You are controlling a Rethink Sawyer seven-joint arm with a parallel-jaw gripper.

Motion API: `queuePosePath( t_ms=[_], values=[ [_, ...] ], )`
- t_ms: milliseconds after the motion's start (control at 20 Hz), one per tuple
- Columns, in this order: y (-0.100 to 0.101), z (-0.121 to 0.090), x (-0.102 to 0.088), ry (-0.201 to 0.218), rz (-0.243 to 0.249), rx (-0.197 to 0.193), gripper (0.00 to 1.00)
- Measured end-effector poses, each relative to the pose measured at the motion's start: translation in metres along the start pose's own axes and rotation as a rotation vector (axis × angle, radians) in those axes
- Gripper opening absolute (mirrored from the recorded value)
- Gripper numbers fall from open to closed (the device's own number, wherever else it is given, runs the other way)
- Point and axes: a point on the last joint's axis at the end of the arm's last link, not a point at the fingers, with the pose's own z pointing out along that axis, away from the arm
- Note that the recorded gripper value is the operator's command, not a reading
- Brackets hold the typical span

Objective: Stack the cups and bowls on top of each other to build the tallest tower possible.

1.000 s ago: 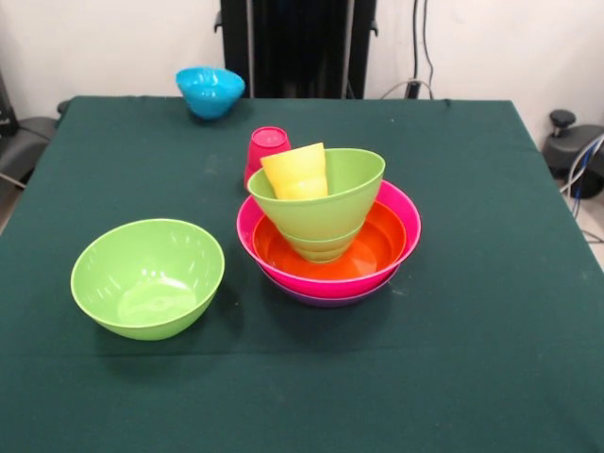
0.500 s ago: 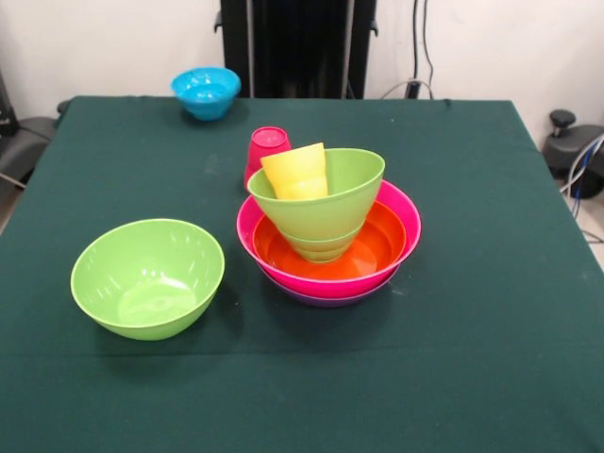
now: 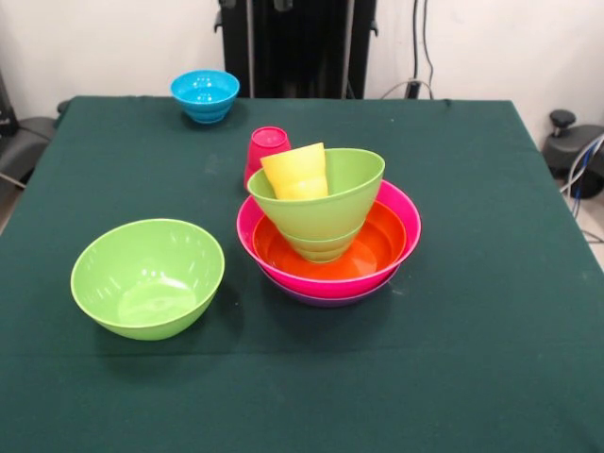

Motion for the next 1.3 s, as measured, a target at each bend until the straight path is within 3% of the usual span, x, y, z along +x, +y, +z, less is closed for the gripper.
queuePosePath(
  t_ms=[450,600,900,1300],
  values=[
    [-0.038,0.019,0.031,-0.025,-0.016,0.011,1.0],
    [-0.047,0.028,0.044,-0.031,-0.055,0.026,1.0],
    [-0.05,0.049,0.062,-0.017,-0.121,0.026,1.0],
    [-0.029,0.087,0.099,0.017,-0.229,-0.006,1.0]
  ],
)
